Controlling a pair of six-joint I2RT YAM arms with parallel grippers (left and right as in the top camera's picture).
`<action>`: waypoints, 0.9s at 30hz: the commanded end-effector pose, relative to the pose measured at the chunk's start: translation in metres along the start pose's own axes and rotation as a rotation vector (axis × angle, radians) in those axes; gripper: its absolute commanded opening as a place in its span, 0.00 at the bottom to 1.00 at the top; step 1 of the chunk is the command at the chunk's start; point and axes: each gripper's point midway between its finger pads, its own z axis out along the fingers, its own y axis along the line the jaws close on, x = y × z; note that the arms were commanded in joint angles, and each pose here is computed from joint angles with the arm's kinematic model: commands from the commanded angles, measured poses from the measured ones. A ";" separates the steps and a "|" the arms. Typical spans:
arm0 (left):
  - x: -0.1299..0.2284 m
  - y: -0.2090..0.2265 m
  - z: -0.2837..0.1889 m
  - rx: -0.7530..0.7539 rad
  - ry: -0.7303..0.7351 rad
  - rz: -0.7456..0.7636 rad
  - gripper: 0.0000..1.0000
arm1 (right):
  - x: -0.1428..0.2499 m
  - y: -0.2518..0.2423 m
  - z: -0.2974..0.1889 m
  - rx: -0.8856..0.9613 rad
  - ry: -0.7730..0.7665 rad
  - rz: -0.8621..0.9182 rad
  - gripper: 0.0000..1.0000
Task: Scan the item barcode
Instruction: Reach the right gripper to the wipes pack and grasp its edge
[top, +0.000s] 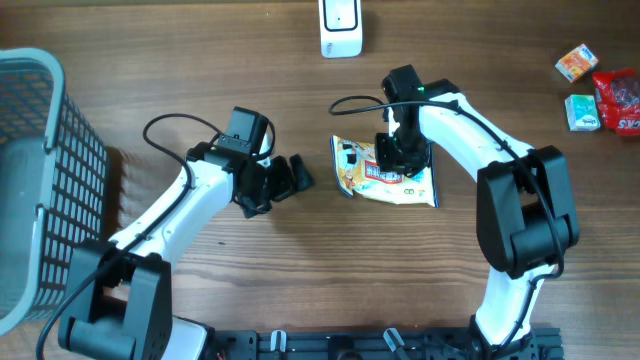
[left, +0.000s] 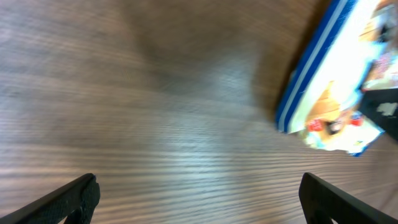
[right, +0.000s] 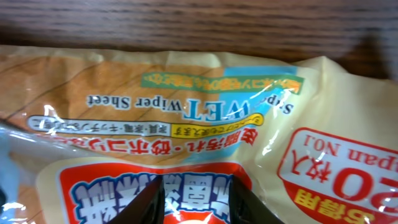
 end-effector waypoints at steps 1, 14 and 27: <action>0.008 -0.038 0.004 0.103 -0.003 0.090 1.00 | -0.004 -0.018 0.005 0.087 -0.017 0.020 0.38; 0.004 -0.071 0.075 0.124 -0.047 0.097 1.00 | -0.015 -0.003 0.012 0.009 -0.043 0.015 0.39; 0.010 -0.072 0.097 0.188 0.045 0.119 0.35 | -0.015 -0.003 0.014 0.011 -0.041 0.012 0.39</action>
